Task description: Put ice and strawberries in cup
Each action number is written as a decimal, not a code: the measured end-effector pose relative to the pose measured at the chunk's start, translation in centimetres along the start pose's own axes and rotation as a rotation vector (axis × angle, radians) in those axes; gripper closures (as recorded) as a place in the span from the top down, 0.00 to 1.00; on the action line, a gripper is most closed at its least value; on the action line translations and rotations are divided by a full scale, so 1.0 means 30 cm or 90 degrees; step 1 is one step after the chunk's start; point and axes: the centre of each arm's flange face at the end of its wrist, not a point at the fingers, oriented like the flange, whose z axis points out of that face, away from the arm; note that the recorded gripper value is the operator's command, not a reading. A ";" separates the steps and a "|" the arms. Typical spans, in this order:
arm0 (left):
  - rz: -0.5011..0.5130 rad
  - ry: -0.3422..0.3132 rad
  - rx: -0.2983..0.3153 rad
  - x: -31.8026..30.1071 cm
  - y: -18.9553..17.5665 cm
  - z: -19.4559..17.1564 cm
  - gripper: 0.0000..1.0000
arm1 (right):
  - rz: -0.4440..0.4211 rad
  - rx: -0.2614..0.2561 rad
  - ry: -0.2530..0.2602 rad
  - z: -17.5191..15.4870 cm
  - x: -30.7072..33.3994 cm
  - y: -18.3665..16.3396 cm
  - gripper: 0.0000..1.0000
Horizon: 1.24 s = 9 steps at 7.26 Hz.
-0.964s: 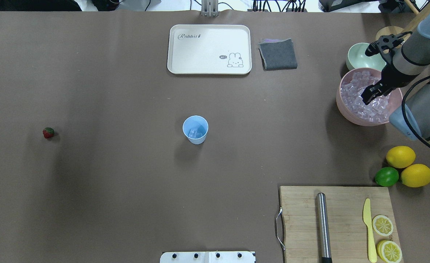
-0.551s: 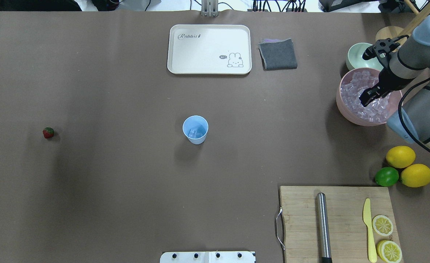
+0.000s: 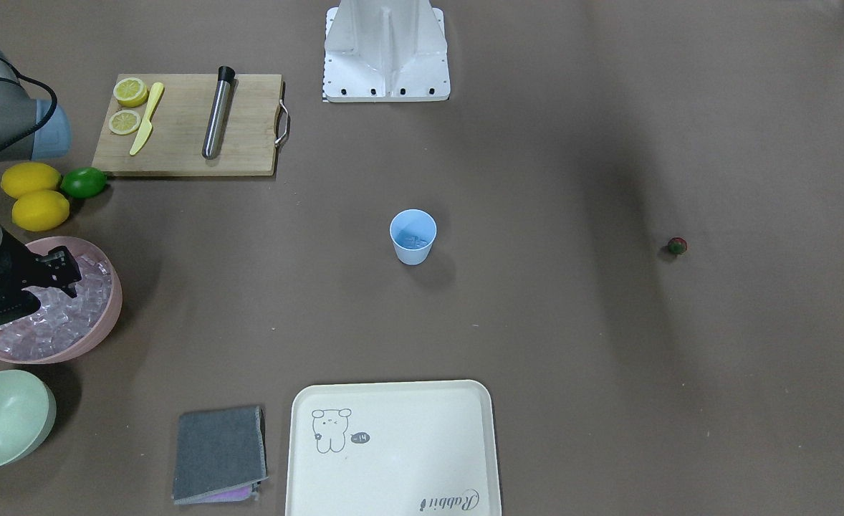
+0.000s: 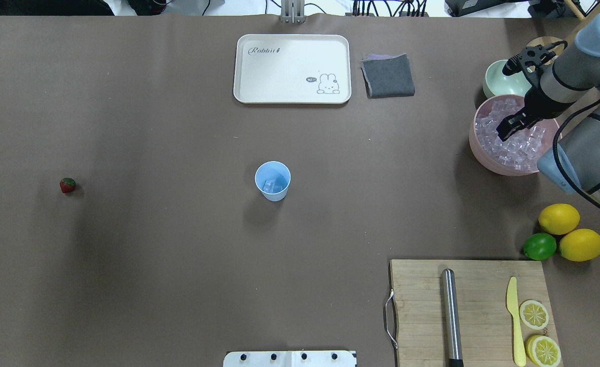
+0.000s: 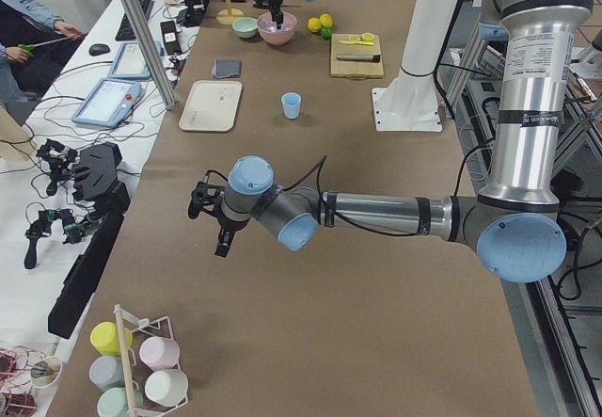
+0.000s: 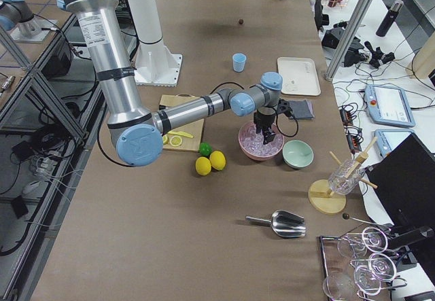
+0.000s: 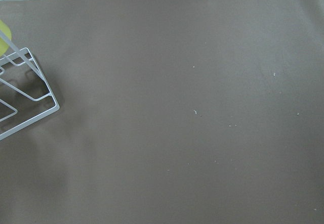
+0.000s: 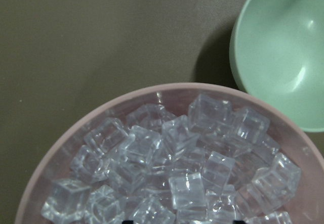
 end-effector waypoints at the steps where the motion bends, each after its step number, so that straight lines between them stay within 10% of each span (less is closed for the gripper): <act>1: -0.001 -0.001 -0.001 -0.003 0.002 0.002 0.97 | 0.005 -0.003 0.004 -0.019 -0.004 0.004 0.73; 9: 0.000 -0.001 -0.002 -0.008 0.009 0.005 0.97 | 0.018 -0.018 0.016 0.049 -0.012 0.026 0.72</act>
